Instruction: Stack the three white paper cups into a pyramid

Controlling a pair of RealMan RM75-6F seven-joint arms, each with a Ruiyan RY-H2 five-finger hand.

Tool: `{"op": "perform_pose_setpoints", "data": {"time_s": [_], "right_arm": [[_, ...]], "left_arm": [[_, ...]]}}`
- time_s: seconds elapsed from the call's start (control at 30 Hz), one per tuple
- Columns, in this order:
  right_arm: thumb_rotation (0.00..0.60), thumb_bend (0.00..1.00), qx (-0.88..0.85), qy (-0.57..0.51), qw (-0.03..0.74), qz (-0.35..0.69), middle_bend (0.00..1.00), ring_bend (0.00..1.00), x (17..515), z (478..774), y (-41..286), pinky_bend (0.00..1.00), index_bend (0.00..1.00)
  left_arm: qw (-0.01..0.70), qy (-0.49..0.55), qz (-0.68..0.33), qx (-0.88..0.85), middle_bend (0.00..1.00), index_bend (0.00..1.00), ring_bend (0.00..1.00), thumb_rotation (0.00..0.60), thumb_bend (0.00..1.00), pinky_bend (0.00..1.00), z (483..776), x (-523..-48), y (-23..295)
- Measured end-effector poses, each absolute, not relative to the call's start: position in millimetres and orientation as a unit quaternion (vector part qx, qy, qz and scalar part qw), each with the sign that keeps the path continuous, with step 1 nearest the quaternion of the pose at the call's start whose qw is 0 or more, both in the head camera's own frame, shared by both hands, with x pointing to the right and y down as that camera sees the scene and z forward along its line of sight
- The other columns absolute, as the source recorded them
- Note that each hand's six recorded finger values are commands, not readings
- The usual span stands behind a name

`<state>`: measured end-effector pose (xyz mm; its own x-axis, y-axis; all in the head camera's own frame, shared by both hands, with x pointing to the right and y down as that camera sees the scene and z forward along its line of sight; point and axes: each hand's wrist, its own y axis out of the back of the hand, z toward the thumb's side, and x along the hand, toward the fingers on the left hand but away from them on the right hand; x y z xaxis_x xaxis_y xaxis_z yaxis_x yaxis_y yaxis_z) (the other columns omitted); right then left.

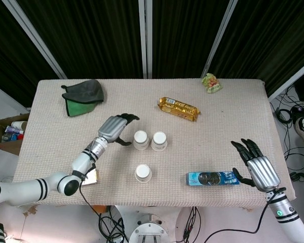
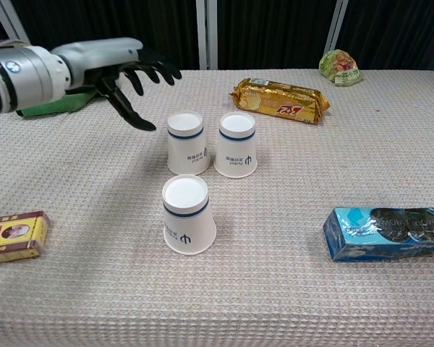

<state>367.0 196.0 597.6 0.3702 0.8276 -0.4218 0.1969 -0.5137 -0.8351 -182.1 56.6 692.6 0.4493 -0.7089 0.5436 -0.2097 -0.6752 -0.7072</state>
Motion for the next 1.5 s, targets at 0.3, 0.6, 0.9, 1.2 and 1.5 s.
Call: {"op": "perform_pose_setpoints", "data": {"time_s": [0.3, 0.6, 0.9, 1.2, 1.5], "right_arm": [[0.600, 0.04, -0.814, -0.227, 0.362, 0.395, 0.19, 0.02, 279.4, 626.1, 179.3, 0.09, 0.06], [0.600, 0.18, -0.852, -0.122, 0.376, 0.344, 0.19, 0.02, 165.9, 645.5, 154.3, 0.09, 0.10], [0.600, 0.18, -0.858, -0.037, 0.399, 0.322, 0.20, 0.02, 86.9, 657.2, 154.8, 0.09, 0.11], [0.600, 0.24, -0.846, 0.000, 0.416, 0.334, 0.22, 0.02, 71.1, 667.0, 162.1, 0.09, 0.17], [0.600, 0.35, -0.832, 0.013, 0.442, 0.335, 0.31, 0.08, 58.5, 673.1, 166.2, 0.10, 0.32]], "left_arm": [[0.332, 0.320, -0.507, -0.728, 0.18, 0.18, 0.17, 0.600, 0.10, 0.23, 654.3, -274.9, 62.3], [0.298, 0.335, -0.517, -0.729, 0.18, 0.18, 0.17, 0.600, 0.08, 0.23, 637.8, -308.3, 101.1], [0.272, 0.341, -0.503, -0.746, 0.18, 0.18, 0.16, 0.600, 0.08, 0.23, 629.3, -314.4, 115.6], [0.263, 0.351, -0.496, -0.749, 0.18, 0.18, 0.17, 0.600, 0.08, 0.23, 628.6, -320.2, 117.6], [0.258, 0.359, -0.493, -0.749, 0.18, 0.18, 0.16, 0.600, 0.08, 0.23, 628.2, -323.4, 119.6]]}}
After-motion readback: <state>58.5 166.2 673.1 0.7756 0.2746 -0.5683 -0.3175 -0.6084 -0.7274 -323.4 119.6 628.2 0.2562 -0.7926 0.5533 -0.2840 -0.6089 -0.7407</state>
